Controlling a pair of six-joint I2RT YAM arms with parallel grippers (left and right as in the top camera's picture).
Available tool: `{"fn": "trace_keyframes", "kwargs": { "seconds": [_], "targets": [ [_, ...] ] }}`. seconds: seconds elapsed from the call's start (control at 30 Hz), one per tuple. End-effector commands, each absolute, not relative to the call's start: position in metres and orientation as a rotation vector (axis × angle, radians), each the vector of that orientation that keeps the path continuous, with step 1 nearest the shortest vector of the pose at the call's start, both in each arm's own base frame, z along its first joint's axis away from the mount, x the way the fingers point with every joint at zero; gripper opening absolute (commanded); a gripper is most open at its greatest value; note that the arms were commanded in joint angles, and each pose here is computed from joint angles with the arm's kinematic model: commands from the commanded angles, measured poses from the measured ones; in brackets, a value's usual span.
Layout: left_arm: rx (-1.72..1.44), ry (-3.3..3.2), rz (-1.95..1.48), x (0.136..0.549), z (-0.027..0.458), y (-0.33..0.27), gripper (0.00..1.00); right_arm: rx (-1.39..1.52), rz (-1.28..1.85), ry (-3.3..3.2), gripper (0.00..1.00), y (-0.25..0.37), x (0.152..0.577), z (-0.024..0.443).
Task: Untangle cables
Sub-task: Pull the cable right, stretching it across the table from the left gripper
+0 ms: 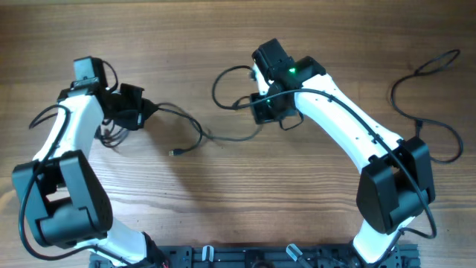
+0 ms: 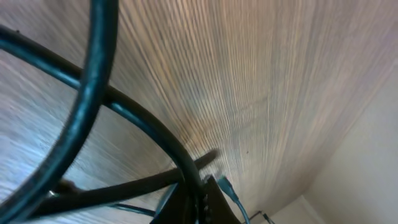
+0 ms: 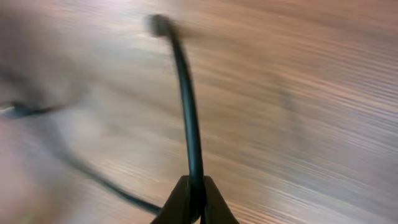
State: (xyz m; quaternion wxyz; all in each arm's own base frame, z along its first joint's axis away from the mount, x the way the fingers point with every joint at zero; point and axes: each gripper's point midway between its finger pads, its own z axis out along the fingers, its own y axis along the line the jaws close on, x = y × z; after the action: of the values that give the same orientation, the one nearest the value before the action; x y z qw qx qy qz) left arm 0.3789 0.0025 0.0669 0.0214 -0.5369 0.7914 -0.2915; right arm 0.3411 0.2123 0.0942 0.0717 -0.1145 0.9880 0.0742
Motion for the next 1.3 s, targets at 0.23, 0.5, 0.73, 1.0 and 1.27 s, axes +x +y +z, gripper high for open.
{"fn": "trace_keyframes", "kwargs": {
  "seconds": [0.23, 0.5, 0.73, 1.0, 1.27],
  "targets": [
    [-1.288, 2.479, -1.168, 0.383, 0.085, 0.01, 0.04, 0.204, -0.356, 2.835, 0.04, 0.092, 0.382, 0.103],
    [-1.295, 2.483, -1.134, 0.383, 0.082, 0.014, 0.04, 0.504, -0.411, 2.838, 0.04, 0.027, 0.384, 0.102],
    [-1.47, 2.492, -0.896, 0.374, 0.063, 0.036, 0.04, 0.797, -0.549, 2.784, 0.04, -0.045, 0.372, 0.1],
    [-1.963, 2.334, -0.489, 0.337, 0.04, 0.088, 0.04, 0.862, -0.505, 2.83, 0.04, -0.075, 0.355, 0.055],
    [-1.94, 2.35, -0.491, 0.34, 0.04, 0.082, 0.04, 0.66, -0.345, 2.897, 0.24, -0.057, 0.364, 0.036]
  ]
}}
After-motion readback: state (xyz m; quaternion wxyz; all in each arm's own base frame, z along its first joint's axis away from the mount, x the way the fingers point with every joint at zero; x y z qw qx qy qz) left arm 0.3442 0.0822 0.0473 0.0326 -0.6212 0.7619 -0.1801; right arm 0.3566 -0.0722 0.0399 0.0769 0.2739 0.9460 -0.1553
